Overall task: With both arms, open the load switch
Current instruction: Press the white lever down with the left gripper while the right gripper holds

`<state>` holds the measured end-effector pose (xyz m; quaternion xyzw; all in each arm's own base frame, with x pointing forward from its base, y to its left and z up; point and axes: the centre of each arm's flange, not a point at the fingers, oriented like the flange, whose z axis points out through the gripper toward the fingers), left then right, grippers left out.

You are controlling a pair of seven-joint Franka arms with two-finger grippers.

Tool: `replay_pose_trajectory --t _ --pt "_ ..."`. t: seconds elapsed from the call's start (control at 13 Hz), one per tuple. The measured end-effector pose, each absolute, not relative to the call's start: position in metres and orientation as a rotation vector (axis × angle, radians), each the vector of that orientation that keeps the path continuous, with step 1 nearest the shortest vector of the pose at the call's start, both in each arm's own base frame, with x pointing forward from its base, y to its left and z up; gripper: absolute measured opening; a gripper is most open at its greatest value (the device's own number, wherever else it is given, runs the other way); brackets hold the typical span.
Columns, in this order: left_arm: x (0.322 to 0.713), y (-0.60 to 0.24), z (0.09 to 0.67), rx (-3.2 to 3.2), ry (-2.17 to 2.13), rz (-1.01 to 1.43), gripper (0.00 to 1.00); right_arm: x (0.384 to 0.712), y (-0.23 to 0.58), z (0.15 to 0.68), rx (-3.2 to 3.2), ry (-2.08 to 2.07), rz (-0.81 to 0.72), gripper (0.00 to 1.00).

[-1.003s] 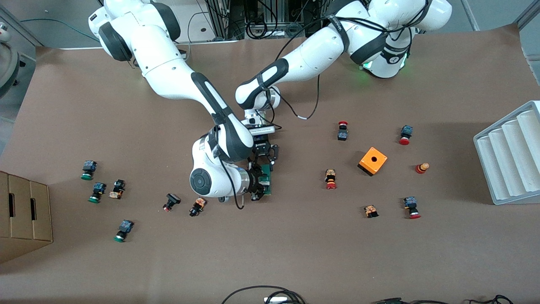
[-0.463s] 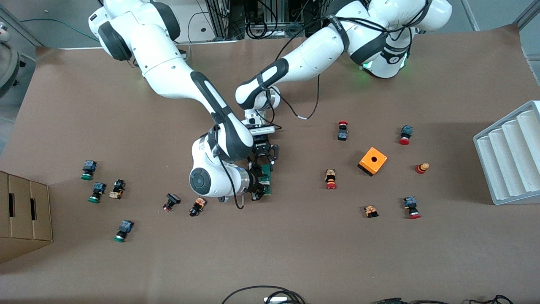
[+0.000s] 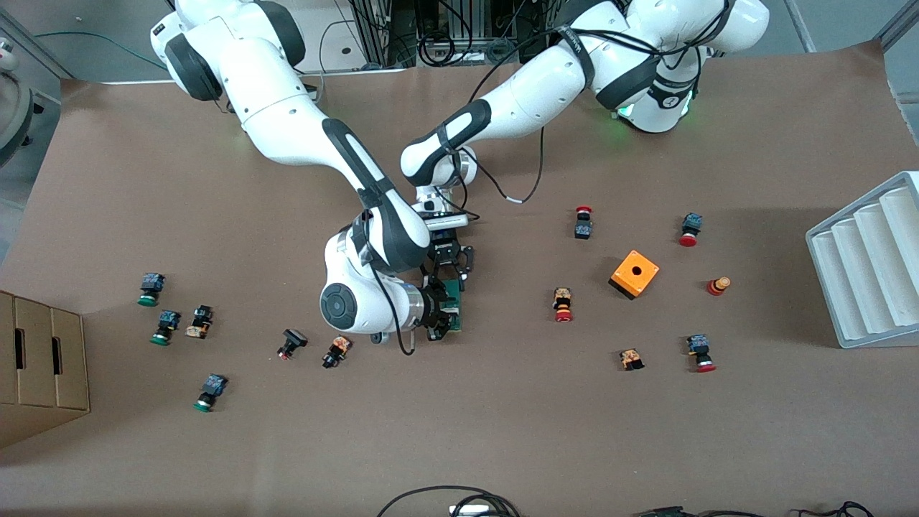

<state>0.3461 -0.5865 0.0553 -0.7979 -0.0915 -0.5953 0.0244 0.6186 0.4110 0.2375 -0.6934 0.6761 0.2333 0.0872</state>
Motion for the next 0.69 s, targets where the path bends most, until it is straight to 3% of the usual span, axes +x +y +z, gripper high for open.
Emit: replay_pose_trajectory --t 0.69 --pt "0.3459 -0.5864 0.0549 -2.467 -0.277 -1.841 0.56 0.6169 0.4106 0.2378 -2.083 1.994 0.694 0.28"
